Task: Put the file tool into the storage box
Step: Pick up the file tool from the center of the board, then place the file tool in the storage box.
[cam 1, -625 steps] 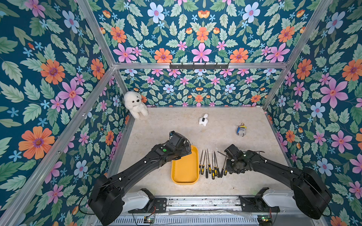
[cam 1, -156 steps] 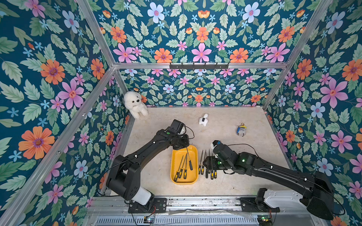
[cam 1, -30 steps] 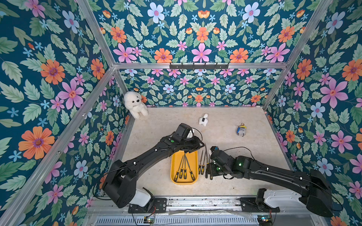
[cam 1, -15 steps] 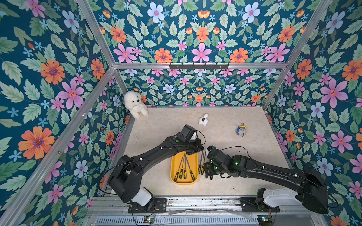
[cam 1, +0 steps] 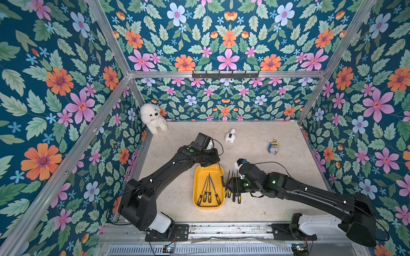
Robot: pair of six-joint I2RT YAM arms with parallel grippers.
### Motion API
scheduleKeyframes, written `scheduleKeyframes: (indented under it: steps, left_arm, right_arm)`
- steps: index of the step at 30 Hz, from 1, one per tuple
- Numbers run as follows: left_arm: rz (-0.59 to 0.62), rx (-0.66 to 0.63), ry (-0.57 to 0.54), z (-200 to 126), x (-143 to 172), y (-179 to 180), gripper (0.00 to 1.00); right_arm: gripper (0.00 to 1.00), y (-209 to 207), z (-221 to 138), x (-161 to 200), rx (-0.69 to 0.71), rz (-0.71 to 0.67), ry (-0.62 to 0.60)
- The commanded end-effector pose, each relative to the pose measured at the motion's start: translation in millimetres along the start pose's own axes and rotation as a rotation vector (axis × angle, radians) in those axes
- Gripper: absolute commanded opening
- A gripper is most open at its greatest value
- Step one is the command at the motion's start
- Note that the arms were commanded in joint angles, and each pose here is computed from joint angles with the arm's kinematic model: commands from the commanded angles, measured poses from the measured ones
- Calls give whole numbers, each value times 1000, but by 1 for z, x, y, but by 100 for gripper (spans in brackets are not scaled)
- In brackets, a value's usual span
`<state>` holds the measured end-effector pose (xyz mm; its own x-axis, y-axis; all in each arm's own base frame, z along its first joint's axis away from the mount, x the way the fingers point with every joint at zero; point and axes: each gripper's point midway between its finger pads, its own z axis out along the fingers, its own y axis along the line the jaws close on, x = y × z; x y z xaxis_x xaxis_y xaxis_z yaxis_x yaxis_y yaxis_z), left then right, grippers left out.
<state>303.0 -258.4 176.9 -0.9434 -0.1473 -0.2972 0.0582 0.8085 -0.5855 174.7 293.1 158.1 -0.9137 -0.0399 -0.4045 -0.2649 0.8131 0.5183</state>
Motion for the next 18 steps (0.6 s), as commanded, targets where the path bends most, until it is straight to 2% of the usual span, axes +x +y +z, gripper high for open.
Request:
scheduleKeyframes:
  steps: [1,5,8,12,18]
  left_arm:
    - [86,-158,46,-8,8,37,0]
    - [77,-196,81,11,19,59,0]
    - [58,-199,87,26,25,67,0]
    - [63,-211,116,42,37,72,0]
    - [58,-239,149,59,56,85,0]
  right_arm:
    - [75,-26,-11,-10,41,106,-28]
    - [75,-62,-16,-4,96,236,-19]
    - [74,-81,-12,11,150,280,19]
    - [72,-97,0,34,193,312,91]
    - [70,-106,18,49,211,319,151]
